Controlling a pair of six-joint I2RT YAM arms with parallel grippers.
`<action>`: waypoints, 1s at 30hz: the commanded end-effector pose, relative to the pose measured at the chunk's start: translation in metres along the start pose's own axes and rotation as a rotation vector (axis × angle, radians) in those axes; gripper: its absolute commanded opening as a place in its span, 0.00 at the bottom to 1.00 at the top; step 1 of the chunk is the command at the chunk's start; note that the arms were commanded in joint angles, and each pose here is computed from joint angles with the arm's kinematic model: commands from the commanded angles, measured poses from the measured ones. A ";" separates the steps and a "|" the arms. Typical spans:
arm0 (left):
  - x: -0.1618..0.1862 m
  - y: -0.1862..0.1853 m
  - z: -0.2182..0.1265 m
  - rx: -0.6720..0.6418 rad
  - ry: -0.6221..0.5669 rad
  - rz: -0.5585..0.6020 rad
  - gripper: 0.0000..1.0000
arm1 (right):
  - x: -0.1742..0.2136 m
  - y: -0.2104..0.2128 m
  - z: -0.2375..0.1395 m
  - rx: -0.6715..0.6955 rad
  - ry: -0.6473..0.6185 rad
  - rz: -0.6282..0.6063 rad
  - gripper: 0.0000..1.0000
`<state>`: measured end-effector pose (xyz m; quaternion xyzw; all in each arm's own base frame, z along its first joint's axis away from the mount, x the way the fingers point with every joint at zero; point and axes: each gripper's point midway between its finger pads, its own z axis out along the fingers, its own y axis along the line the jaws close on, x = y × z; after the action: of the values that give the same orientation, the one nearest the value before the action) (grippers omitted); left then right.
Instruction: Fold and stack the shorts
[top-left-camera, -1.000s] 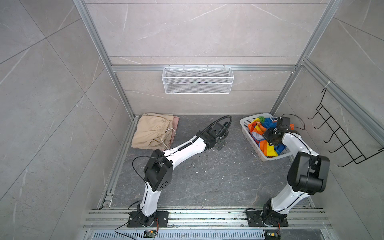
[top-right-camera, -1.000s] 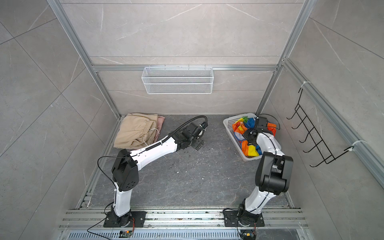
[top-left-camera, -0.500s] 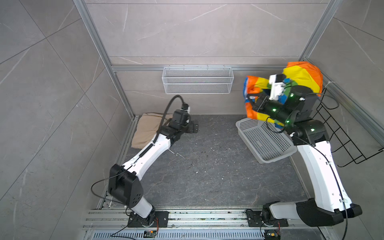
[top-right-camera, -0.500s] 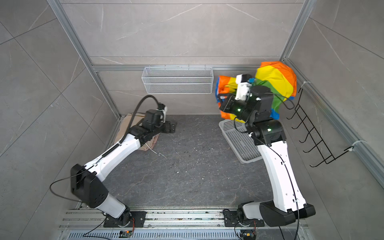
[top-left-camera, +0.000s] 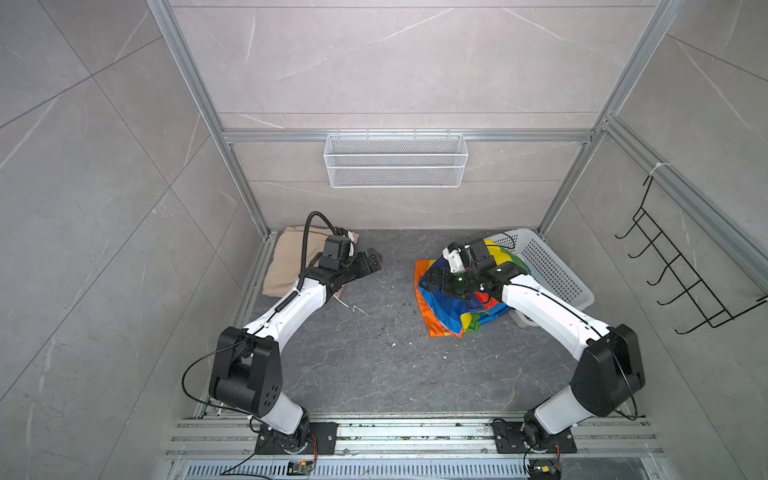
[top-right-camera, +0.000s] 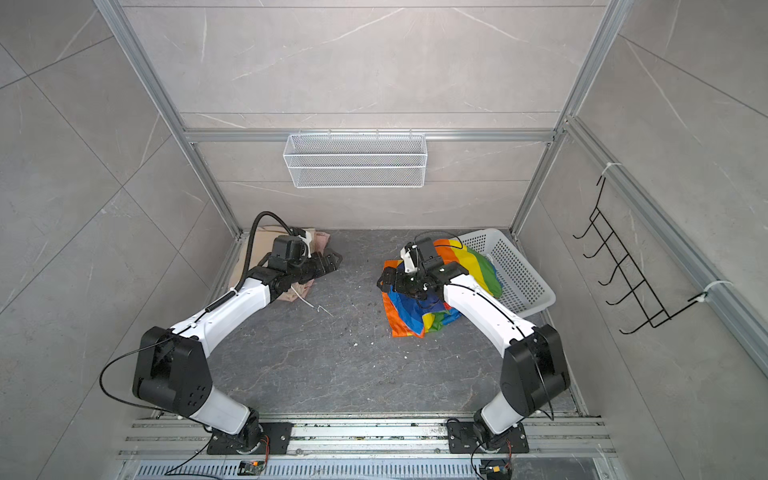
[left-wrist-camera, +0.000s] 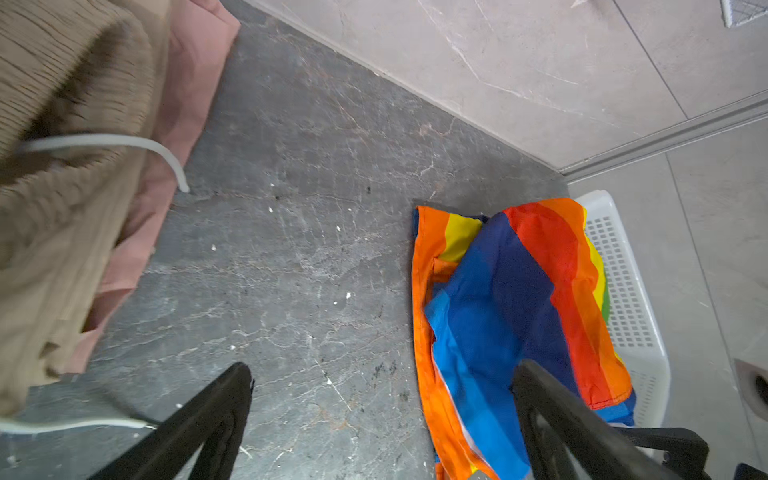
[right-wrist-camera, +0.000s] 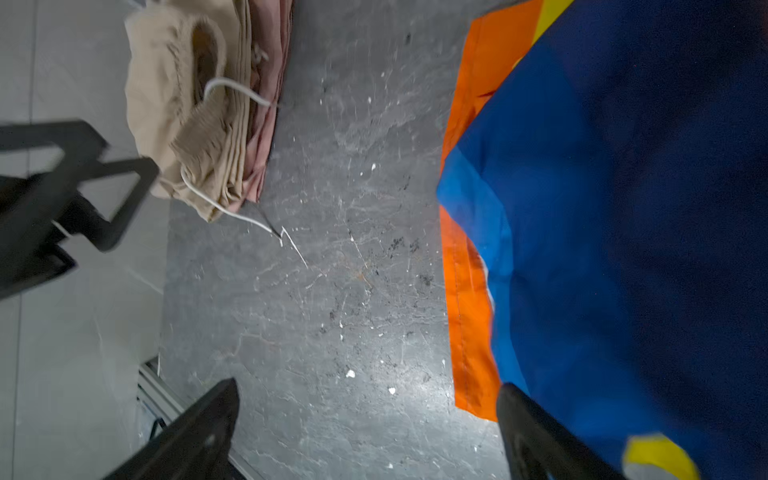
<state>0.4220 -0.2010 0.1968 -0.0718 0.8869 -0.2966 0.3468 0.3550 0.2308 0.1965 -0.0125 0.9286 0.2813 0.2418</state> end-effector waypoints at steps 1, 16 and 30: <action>0.012 -0.021 0.014 0.087 0.036 -0.028 1.00 | -0.001 -0.027 -0.032 0.110 -0.078 0.000 0.99; 0.089 -0.091 0.052 0.179 0.210 0.072 1.00 | 0.042 -0.172 -0.012 0.446 -0.051 0.191 0.99; 0.083 -0.109 0.038 0.200 0.183 0.115 1.00 | -0.031 -0.123 -0.047 0.328 -0.224 0.171 0.00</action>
<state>0.3700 -0.3319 0.1475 0.0262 0.9045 -0.3493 0.2432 0.3693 0.0948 0.1146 0.1463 0.9495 0.1170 0.2518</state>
